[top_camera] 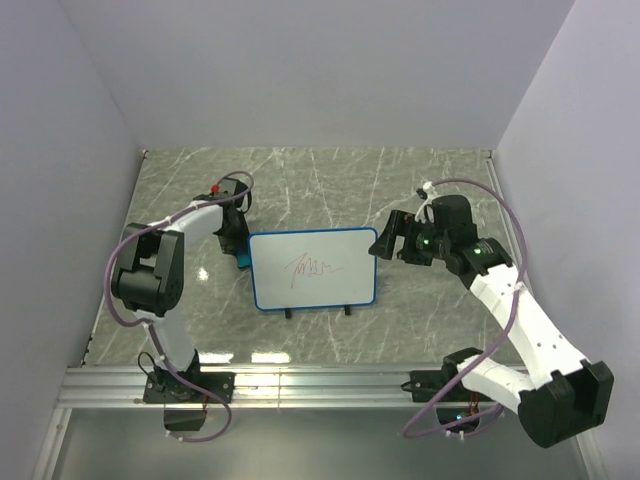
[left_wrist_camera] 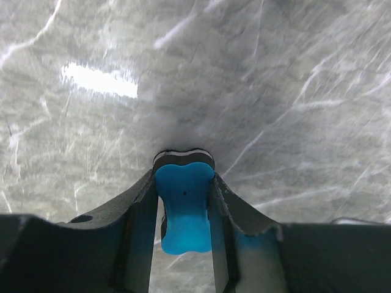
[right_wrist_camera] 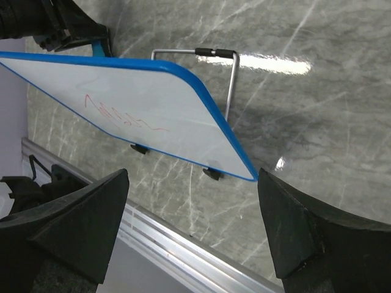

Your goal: Erase the whiteboard

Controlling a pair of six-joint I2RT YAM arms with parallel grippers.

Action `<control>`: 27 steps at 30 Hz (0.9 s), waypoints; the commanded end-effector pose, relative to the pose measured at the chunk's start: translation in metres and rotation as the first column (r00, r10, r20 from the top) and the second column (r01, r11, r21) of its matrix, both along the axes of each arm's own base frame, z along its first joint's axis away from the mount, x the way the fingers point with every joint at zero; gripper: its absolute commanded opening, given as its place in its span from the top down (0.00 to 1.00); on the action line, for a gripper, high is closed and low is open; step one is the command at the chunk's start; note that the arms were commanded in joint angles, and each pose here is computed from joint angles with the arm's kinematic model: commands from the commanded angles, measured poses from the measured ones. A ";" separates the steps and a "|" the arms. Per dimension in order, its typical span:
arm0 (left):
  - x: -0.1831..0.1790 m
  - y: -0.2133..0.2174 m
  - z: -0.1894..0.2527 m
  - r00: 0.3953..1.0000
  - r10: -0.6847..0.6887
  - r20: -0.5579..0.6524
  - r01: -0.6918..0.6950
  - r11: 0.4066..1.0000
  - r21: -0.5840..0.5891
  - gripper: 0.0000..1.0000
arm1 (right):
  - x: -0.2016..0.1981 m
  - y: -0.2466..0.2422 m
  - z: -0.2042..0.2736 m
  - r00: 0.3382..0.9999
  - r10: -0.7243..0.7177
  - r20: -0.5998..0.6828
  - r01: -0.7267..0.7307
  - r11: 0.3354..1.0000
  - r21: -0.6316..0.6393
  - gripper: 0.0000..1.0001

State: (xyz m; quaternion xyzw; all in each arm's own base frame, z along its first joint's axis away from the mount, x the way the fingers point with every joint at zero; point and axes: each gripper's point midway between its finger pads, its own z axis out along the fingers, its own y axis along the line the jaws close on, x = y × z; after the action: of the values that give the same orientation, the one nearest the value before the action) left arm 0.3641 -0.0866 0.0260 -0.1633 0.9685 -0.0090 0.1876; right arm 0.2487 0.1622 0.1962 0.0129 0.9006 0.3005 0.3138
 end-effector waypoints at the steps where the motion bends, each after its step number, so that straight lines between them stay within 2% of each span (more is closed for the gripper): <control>1: -0.006 -0.002 0.023 0.999 0.026 0.028 -0.025 1.000 -0.017 1.00 | 0.016 0.017 0.021 0.992 0.077 0.105 -0.082 0.996 0.046 0.08; 7: -0.013 0.000 0.068 0.995 0.058 0.081 -0.054 0.998 -0.042 1.00 | 0.035 0.018 0.010 0.988 0.081 0.133 -0.089 0.995 0.052 0.08; 14: -0.042 0.007 0.131 0.986 0.091 0.142 -0.082 0.995 -0.064 1.00 | 0.061 0.020 0.007 0.979 0.089 0.186 -0.109 0.989 0.098 0.13; 17: -0.062 0.014 0.164 0.973 0.107 0.206 -0.093 0.993 -0.076 1.00 | 0.066 0.027 0.009 0.977 0.100 0.190 -0.126 0.983 0.131 0.21; 18: -0.070 0.017 0.169 0.973 0.112 0.202 -0.100 0.993 -0.071 1.00 | 0.067 0.029 0.009 0.978 0.104 0.182 -0.131 0.980 0.148 0.29; 20: -0.079 0.015 0.185 0.964 0.113 0.242 -0.090 0.991 -0.102 1.00 | 0.068 0.034 0.014 0.974 0.118 0.195 -0.152 0.974 0.170 0.34; 21: -0.083 0.010 0.190 0.964 0.104 0.246 -0.074 0.989 -0.129 1.00 | 0.067 0.037 0.015 0.972 0.131 0.193 -0.167 0.968 0.186 0.41; 27: -0.103 -0.015 0.215 0.950 0.098 0.295 -0.028 0.972 -0.233 1.00 | 0.060 0.040 0.011 0.970 0.156 0.188 -0.194 0.960 0.202 0.52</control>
State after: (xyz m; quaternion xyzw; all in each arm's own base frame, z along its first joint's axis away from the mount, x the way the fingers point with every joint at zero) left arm 0.2716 -0.0861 0.2248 -0.2089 0.9188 -0.1043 0.3182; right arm 0.3107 0.1967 0.1994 -0.0403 0.8457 0.4022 0.3485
